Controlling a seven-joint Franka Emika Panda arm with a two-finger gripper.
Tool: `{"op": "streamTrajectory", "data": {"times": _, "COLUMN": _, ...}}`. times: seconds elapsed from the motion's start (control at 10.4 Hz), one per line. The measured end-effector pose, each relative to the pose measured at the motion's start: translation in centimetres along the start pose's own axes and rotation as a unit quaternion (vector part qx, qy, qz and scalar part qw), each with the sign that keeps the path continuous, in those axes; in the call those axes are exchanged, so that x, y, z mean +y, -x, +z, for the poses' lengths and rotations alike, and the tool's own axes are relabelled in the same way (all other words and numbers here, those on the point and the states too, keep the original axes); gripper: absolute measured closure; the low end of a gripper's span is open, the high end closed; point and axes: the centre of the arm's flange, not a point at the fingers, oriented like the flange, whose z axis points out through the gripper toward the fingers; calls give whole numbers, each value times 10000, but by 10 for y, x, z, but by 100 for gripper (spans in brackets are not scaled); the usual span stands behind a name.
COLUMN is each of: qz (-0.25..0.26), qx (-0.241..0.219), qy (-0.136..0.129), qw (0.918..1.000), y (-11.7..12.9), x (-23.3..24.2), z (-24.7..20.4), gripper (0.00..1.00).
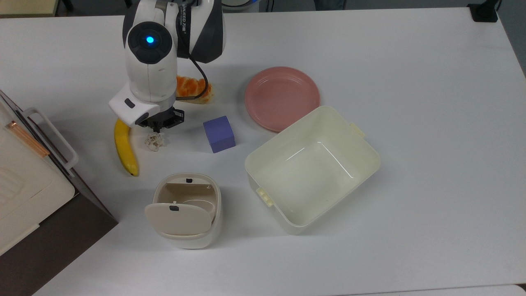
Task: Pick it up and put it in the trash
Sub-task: 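Lower the gripper and close it on the white crumpled paper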
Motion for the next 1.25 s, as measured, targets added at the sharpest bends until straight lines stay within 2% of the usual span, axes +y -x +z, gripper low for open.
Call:
{"op": "streamTrajectory", "data": {"times": 0.1, "qz": 22, "qx": 7, "qy": 3, "qw": 10000, "y": 0, "x": 2, "z": -1, "gripper": 82}}
{"op": "streamTrajectory", "data": {"times": 0.39, "qz": 75, "qx": 4, "qy": 3, "qw": 10000, "y": 1, "x": 9, "z": 0, "gripper": 36}}
{"op": "streamTrajectory", "data": {"times": 0.48, "qz": 67, "qx": 15, "qy": 27, "qw": 10000, "y": 1, "x": 10, "z": 1, "gripper": 17}}
{"op": "streamTrajectory", "data": {"times": 0.58, "qz": 49, "qx": 109, "qy": 76, "qw": 9999, "y": 0, "x": 13, "z": 0, "gripper": 4}}
{"op": "streamTrajectory", "data": {"times": 0.67, "qz": 39, "qx": 195, "qy": 119, "qw": 9997, "y": -2, "x": 16, "z": 1, "gripper": 0}}
{"op": "streamTrajectory", "data": {"times": 0.96, "qz": -8, "qx": 315, "qy": 188, "qw": 9993, "y": -10, "x": 19, "z": 8, "gripper": 0}}
{"op": "streamTrajectory", "data": {"times": 1.06, "qz": -12, "qx": 314, "qy": 187, "qw": 9993, "y": -12, "x": 19, "z": 9, "gripper": 6}}
{"op": "streamTrajectory", "data": {"times": 1.25, "qz": -12, "qx": 332, "qy": 192, "qw": 9993, "y": -14, "x": 20, "z": 8, "gripper": 38}}
